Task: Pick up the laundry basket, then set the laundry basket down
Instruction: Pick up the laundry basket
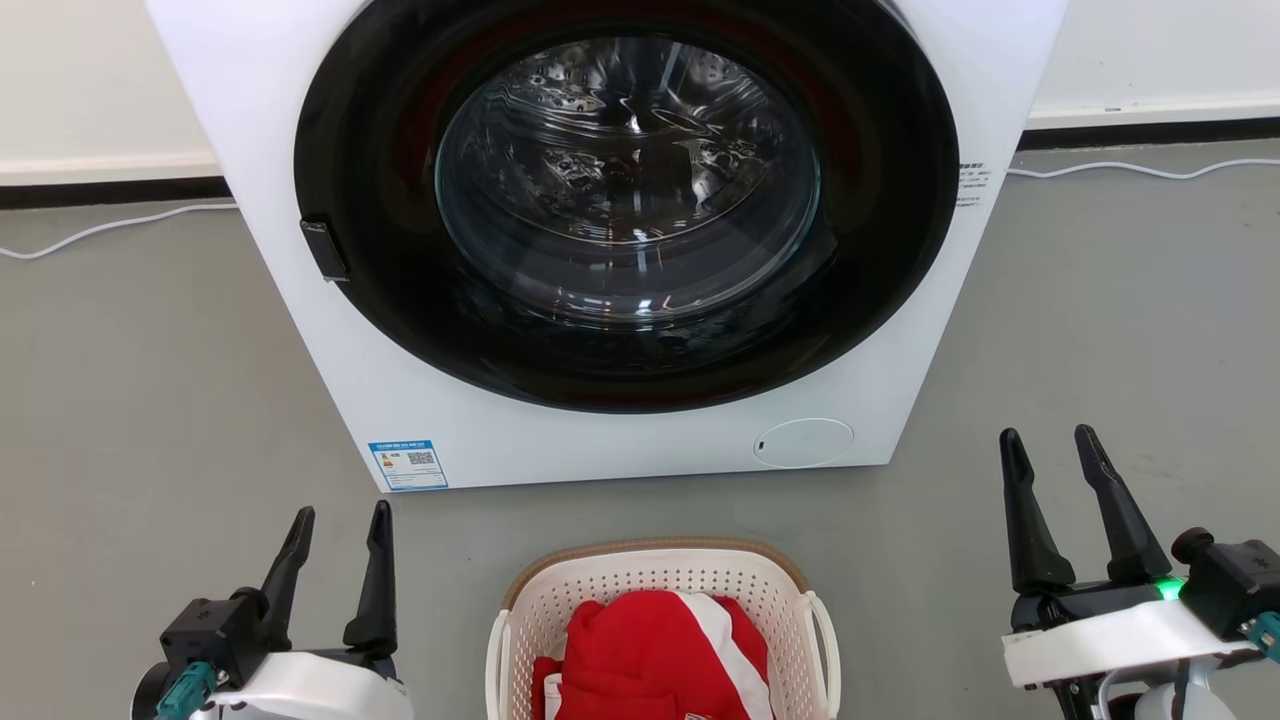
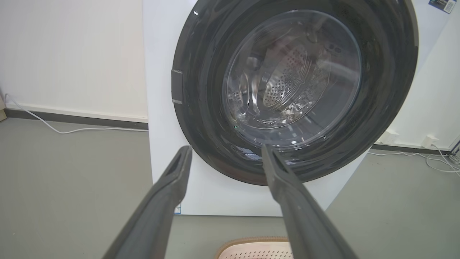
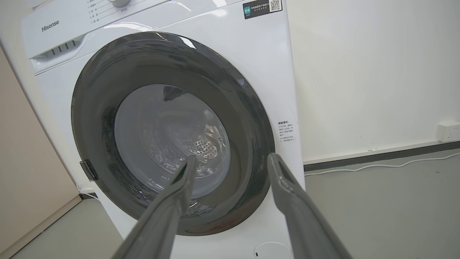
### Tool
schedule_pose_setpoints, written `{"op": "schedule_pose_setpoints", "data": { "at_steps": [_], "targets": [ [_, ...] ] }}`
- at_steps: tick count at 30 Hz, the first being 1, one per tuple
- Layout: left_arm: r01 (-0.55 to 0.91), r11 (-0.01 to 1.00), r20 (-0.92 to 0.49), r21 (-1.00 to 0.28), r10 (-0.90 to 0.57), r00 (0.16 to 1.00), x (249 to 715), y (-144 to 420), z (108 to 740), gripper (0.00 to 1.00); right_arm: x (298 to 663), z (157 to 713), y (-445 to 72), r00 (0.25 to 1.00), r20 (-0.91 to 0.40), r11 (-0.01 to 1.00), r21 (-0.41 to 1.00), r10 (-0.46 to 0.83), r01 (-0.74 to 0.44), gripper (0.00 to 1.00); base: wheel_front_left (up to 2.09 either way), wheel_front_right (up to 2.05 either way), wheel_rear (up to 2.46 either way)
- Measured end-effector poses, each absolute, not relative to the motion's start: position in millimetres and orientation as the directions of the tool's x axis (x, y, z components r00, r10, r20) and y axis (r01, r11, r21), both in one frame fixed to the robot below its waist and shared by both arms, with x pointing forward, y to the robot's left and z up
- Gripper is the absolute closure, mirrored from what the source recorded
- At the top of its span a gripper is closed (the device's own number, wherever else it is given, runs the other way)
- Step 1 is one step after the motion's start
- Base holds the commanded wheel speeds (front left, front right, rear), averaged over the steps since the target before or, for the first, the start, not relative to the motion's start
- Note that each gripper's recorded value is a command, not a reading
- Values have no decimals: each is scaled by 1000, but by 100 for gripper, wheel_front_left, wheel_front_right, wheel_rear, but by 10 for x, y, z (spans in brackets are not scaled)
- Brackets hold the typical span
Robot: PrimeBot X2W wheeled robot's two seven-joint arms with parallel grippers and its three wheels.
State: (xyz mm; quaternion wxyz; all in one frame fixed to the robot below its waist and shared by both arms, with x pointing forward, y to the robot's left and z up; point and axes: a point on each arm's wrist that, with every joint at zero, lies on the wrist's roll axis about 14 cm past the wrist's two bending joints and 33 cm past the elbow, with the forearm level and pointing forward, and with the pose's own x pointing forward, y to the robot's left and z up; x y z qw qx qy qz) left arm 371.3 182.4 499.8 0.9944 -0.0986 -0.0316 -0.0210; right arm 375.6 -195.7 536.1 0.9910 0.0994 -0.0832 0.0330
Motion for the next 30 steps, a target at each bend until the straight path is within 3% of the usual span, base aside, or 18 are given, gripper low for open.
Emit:
{"op": "schedule_pose_setpoints", "data": {
  "at_steps": [30],
  "targets": [
    [40, 977, 29, -209, -34, 999, 3741, 1790, 4869, 0, 3827, 5228, -1929, 989, 132, 981, 173, 65, -87, 0, 0, 0, 0]
  ]
}}
